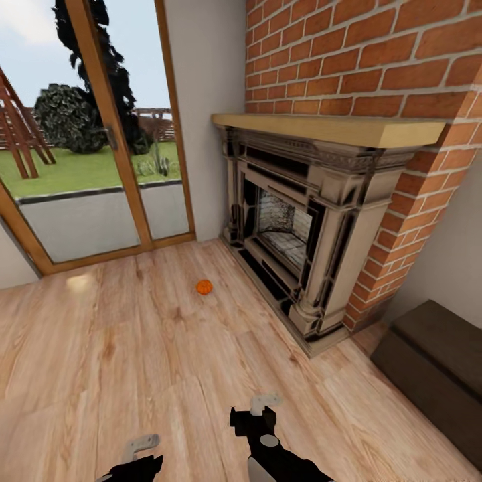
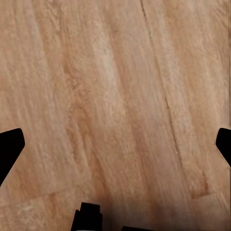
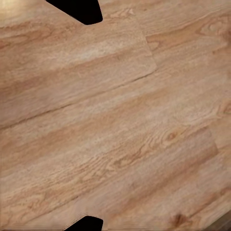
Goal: Place each of the two pumpkins and all three candles from the living room inside a cabinet in the living room (use any cabinet), then make sure every cabinet is closed, and position the cauldron so it is next to a table in the living room.
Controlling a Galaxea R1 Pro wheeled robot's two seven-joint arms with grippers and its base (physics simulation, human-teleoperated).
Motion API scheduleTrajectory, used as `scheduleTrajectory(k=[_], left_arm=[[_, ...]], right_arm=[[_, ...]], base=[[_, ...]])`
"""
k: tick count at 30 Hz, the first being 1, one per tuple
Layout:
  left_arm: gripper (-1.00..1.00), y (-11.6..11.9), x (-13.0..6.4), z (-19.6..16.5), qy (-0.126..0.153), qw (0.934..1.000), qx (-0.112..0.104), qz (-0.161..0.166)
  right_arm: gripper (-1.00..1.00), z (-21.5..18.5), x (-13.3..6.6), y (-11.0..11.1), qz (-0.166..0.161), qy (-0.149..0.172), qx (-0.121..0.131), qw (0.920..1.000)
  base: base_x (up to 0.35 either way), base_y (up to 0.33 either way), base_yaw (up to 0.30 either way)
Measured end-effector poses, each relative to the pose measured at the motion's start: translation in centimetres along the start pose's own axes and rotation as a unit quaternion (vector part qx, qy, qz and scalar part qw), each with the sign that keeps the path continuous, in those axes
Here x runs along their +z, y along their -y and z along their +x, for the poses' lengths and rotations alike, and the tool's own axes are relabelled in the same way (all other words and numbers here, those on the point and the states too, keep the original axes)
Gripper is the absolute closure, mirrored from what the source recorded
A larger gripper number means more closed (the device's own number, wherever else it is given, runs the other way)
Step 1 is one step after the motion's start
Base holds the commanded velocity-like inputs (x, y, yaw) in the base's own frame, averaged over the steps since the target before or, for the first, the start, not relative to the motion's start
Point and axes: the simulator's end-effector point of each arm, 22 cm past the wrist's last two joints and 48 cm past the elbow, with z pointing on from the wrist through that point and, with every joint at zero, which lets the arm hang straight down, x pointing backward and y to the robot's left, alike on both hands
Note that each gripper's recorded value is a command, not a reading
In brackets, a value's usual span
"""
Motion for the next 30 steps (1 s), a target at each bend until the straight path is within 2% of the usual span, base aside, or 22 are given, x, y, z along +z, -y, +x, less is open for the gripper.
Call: scheduleTrajectory(k=[13,21,30], left_arm=[[-1.00,0.00,0.00,0.00,0.000,1.0000,0.000,0.000],[-1.00,0.00,0.00,0.00,0.000,1.0000,0.000,0.000],[-1.00,0.00,0.01,0.00,0.000,1.0000,0.000,0.000]], right_arm=[[-1.00,0.00,0.01,0.00,0.000,0.000,0.000,1.0000],[-1.00,0.00,0.00,0.00,0.000,0.000,0.000,1.0000],[-1.00,0.02,0.01,0.02,0.000,0.000,0.000,1.0000]], base=[[0.133,0.006,-0.277],[0.142,0.142,-0.277],[0.122,0.042,-0.278]])
